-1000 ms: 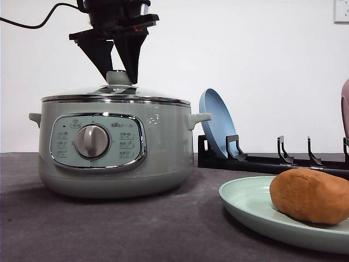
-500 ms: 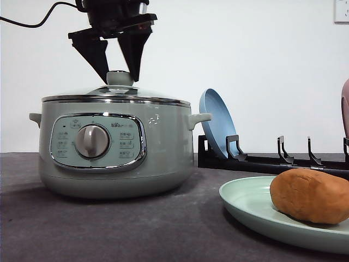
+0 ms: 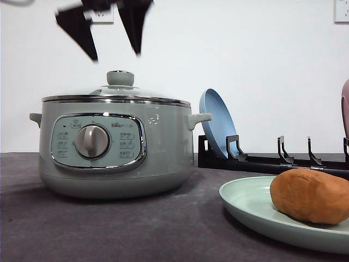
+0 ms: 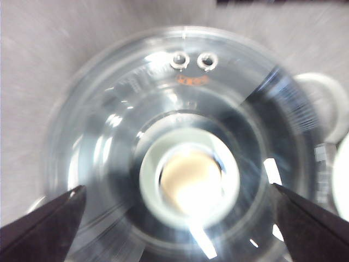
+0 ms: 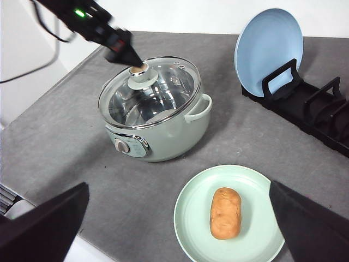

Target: Transfer potato from steamer to green plate

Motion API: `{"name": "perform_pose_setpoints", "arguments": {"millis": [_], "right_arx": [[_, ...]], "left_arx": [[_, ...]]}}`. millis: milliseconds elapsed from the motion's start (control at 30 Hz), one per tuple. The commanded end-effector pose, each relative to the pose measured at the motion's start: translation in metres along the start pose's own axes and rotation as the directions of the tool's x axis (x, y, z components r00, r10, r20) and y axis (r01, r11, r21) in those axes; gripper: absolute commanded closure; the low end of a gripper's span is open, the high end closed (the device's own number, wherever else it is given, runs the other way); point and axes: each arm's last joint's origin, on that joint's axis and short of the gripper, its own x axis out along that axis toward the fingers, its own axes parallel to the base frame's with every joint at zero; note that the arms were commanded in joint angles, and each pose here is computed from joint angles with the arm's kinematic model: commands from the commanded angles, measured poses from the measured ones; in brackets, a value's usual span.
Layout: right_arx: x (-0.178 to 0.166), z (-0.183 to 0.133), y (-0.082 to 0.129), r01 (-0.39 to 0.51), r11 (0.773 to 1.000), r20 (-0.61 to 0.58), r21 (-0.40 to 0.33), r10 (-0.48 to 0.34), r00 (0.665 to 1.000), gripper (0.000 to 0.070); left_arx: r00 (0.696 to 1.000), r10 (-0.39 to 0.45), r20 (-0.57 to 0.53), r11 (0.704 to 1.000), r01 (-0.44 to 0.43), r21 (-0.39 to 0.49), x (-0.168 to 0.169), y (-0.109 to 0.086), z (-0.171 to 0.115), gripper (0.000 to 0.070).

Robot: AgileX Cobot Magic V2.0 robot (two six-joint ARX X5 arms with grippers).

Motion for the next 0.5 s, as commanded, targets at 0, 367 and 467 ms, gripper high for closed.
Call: {"name": "perform_pose_setpoints", "arguments": {"millis": [0, 367, 467], "right_arx": [[-0.002, 0.003, 0.001, -0.006, 1.000, 0.017, 0.007, 0.005, 1.000, 0.0000], [-0.002, 0.003, 0.001, 0.001, 1.000, 0.018, -0.025, 0.000, 1.000, 0.0000], [-0.002, 0.003, 0.000, 0.018, 0.999, 0.022, -0.037, -0.017, 1.000, 0.0000]], "left_arx": [[0.998, 0.000, 0.062, 1.000, 0.000, -0.003, -0.025, -0.001, -0.001, 0.0000], [0.971, 0.009, 0.240, 1.000, -0.008, -0.004, -0.116, 0.003, -0.045, 0.0000], [0.953, 0.007, 0.302, 1.000, -0.008, 0.003, -0.132, 0.002, -0.065, 0.0000]]}}
